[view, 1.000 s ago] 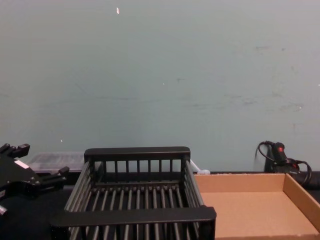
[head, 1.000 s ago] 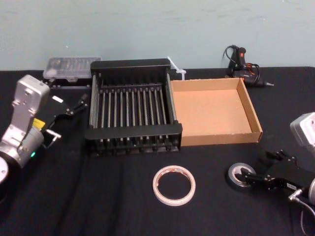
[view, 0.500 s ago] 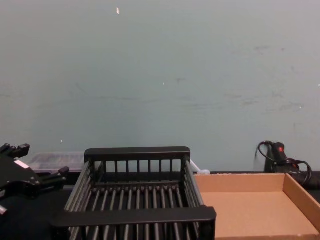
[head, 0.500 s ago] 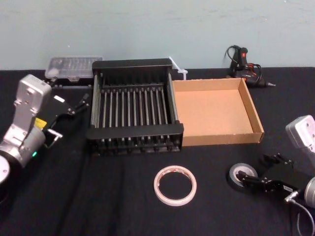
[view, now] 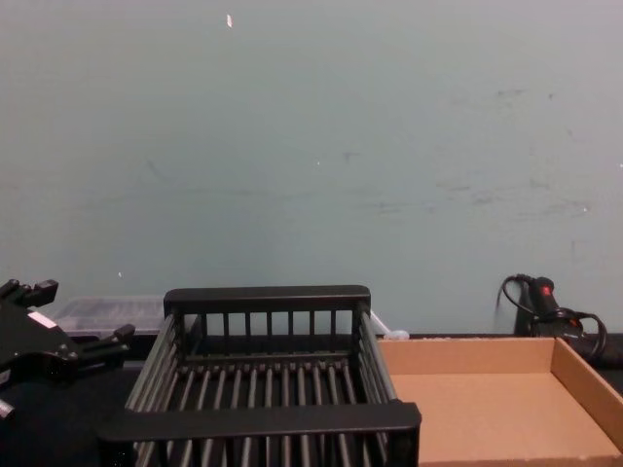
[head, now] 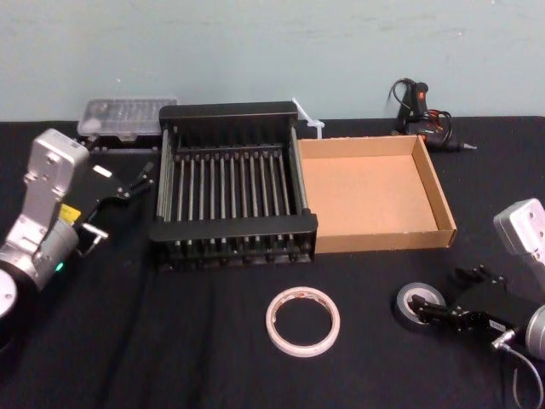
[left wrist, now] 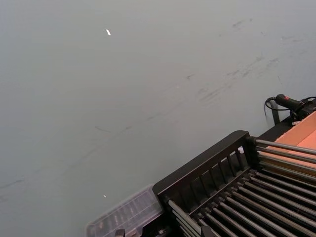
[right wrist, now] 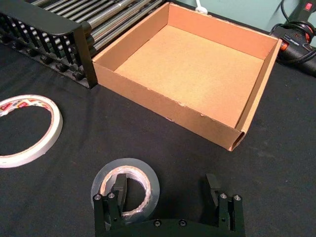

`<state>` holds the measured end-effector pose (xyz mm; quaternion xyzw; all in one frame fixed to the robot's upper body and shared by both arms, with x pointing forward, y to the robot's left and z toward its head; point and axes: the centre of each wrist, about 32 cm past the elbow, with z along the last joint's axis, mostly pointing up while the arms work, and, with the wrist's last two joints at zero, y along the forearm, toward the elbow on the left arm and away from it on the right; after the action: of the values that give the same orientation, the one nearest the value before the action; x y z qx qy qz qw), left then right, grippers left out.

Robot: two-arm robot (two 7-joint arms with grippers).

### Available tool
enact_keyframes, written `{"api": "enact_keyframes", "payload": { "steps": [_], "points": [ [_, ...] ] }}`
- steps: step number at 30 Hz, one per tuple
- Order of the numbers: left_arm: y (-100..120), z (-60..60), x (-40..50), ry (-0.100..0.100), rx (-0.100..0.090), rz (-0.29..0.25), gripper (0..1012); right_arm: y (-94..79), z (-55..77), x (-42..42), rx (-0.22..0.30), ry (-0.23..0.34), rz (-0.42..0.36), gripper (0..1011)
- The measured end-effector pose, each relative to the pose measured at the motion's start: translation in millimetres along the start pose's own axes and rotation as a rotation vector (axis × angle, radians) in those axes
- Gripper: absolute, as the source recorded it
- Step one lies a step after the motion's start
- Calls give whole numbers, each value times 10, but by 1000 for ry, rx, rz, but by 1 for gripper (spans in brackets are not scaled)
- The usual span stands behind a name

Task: Pick up the white tape and place it into the black box , Pick up the silver tape and place it into the brown box.

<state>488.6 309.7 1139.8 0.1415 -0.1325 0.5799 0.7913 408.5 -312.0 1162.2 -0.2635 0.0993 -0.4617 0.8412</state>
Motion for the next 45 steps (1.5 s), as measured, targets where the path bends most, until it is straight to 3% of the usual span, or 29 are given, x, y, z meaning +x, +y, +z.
{"api": "enact_keyframes", "payload": {
  "steps": [14,23,25,29,37,42,45],
  "points": [
    [0,0,0,0,0,0,1001,-3,-1,0,0,0,0,977],
    [0,0,0,0,0,0,1001,-4,1,-2,1,0,0,758],
    [0,0,0,0,0,0,1001,-4,1,-2,1,0,0,648],
    [0,0,0,0,0,0,1001,-4,1,-1,2,0,0,562],
    [0,0,0,0,0,0,1001,-4,1,-1,2,0,0,252],
    [0,0,0,0,0,0,1001,-5,1,-1,2,0,0,146],
    [0,0,0,0,0,0,1001,-5,1,-1,2,0,0,135]
  ]
}}
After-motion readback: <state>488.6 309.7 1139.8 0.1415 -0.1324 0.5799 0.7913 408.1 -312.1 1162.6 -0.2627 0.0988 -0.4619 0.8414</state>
